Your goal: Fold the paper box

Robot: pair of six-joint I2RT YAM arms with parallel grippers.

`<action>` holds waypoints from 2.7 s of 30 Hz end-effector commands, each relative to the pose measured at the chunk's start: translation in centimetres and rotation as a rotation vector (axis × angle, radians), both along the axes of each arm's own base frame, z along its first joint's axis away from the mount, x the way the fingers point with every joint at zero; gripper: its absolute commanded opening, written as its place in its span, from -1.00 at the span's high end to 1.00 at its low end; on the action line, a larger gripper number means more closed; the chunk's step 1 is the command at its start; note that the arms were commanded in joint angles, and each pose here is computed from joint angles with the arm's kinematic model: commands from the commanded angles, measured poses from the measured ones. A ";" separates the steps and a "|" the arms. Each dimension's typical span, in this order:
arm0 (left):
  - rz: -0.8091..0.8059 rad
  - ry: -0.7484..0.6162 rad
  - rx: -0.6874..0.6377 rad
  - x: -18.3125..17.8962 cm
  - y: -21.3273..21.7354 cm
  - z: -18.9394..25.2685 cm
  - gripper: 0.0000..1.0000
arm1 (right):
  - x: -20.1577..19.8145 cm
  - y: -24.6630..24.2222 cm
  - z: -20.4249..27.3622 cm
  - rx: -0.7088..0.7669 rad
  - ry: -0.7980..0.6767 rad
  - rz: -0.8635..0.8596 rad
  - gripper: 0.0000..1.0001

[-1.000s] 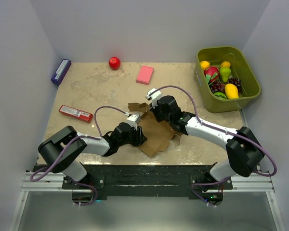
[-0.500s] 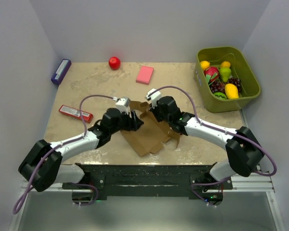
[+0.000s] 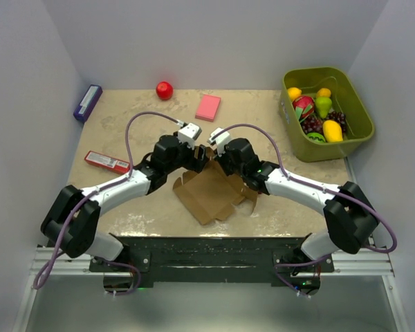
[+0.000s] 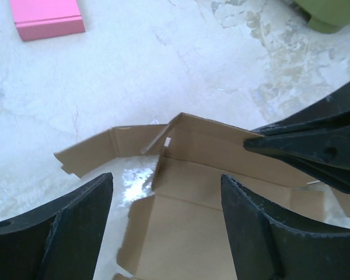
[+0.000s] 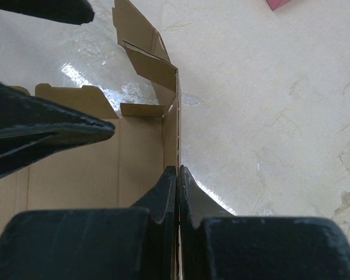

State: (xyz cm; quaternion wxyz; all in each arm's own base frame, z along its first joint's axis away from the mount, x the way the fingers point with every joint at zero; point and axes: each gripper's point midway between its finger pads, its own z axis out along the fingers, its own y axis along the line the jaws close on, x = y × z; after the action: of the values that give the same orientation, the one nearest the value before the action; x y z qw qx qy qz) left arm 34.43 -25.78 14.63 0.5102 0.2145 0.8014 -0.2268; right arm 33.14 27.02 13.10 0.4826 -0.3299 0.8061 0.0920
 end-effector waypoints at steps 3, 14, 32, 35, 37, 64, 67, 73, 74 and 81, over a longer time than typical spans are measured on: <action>-0.088 -0.141 0.051 1.8 -1.3 1.4 -0.57 | -1.1 0.6 -1.3 -0.014 0.052 0.059 1.00; -0.214 -0.212 0.019 1.5 -3.2 0.6 -0.26 | -1.2 0.8 -1.4 -0.016 0.059 0.071 1.00; -0.169 -0.199 0.073 2.1 -2.3 -2.1 1.00 | -0.8 0.7 0.1 0.008 0.052 0.032 0.75; -0.124 -0.226 0.076 2.3 -1.5 -1.7 1.00 | -0.6 0.5 1.7 0.030 0.042 -0.004 0.37; -0.088 -0.233 0.080 2.3 -0.8 -1.7 1.00 | -0.6 0.3 2.9 0.062 0.041 -0.035 0.02; 0.413 -0.264 0.138 -1.9 7.6 -2.9 1.00 | -2.4 5.1 7.6 1.374 0.585 -0.486 -0.48; 0.398 -0.294 0.129 -2.5 7.4 -2.7 1.00 | -1.2 4.6 6.4 1.396 0.570 -0.566 -0.49; 0.381 -0.357 0.117 -3.2 7.4 -2.0 1.00 | 0.4 4.1 3.8 1.406 0.574 -0.674 -0.49; 0.379 -0.363 0.114 -3.3 7.3 -1.9 1.00 | 0.7 3.9 3.4 1.400 0.570 -0.690 -0.47; 0.344 -0.443 0.134 -4.3 7.0 -1.2 1.00 | 2.2 3.7 1.8 1.434 0.579 -0.728 -0.30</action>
State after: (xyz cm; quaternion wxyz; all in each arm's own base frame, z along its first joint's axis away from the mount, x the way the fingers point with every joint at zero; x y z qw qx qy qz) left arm 30.02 -18.74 10.36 0.6395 0.1686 0.7494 -0.0316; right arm 33.28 31.06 12.47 0.3264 0.3431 0.7459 0.4684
